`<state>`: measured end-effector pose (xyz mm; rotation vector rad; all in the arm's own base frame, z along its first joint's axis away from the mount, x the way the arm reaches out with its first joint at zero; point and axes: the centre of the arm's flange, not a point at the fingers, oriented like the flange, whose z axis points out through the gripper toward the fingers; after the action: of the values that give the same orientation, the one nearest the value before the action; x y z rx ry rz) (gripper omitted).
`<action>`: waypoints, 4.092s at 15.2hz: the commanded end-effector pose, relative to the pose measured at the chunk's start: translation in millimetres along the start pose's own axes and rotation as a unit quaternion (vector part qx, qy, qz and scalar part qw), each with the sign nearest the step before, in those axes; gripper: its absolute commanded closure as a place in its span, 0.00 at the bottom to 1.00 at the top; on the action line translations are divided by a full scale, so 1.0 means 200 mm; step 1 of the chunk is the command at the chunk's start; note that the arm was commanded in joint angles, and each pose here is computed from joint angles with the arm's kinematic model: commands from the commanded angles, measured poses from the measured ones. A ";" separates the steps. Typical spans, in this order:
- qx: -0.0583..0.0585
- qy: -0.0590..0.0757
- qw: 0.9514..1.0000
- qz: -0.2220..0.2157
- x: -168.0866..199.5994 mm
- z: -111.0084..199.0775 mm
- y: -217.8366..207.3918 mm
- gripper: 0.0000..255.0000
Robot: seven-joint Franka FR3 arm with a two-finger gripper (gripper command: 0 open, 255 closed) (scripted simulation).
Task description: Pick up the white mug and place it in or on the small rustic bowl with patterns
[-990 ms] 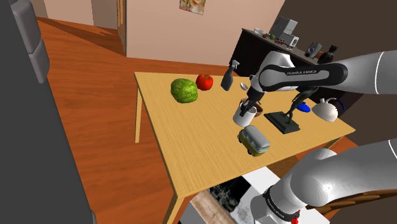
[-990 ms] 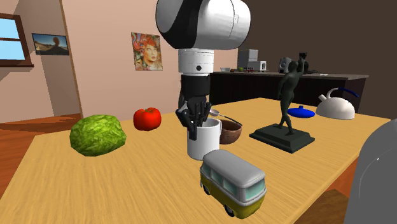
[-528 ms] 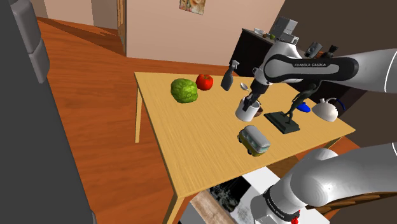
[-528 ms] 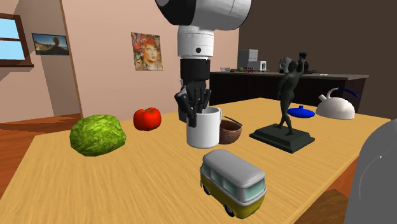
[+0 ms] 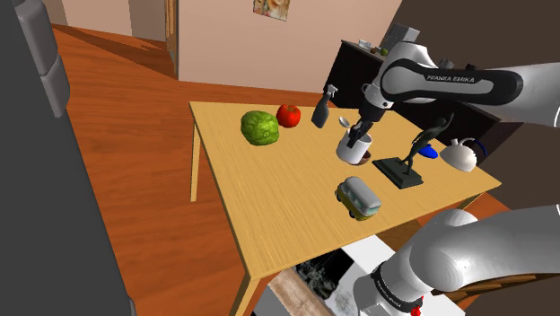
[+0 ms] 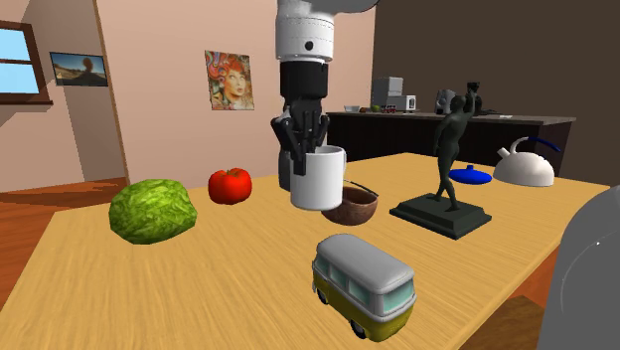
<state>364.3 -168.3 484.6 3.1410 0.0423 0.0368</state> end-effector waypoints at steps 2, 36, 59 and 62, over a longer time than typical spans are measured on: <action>0.000 0.000 1.000 0.000 0.00 -0.08 0.01 1.00; 0.000 0.000 1.000 0.000 0.19 0.12 1.09 1.00; 0.000 0.000 1.000 0.000 0.19 -0.02 1.09 0.00; 0.000 0.000 1.000 0.000 0.19 -0.02 1.09 0.00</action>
<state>407.7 -385.9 488.2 3.1408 0.0422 0.0374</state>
